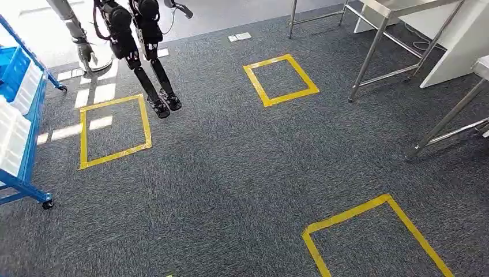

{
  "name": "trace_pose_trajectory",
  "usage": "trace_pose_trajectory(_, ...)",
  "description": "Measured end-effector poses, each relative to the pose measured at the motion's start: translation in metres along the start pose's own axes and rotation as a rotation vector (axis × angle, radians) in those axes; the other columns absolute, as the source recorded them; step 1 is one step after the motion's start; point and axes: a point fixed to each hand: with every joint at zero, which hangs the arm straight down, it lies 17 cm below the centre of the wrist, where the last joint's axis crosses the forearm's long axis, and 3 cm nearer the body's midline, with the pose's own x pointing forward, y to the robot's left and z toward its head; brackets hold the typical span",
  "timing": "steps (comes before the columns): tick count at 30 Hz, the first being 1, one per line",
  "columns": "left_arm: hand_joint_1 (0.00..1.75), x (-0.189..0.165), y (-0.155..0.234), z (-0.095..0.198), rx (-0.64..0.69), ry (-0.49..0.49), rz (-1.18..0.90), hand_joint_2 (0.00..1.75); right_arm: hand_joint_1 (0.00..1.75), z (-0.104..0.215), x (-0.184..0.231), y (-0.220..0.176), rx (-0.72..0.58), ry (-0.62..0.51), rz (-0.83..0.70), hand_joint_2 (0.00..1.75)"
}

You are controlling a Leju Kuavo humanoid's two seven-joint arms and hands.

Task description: Take the parts from the cabinet and place them on the table.

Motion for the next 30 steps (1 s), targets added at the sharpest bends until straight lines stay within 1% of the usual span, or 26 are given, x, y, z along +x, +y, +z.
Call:
trace_pose_trajectory(18,0.00,0.0047,-0.0040,-0.0022,-0.004,-0.004,0.001,1.75,0.00,0.0001,-0.0021,0.0010,0.003,0.000,0.013,0.00)
trace_pose_trajectory(30,0.00,-0.0037,-0.0027,0.0013,-0.005,0.017,-0.003,1.75,0.00,-0.0006,-0.0002,-0.0011,0.005,-0.001,0.013,0.00)
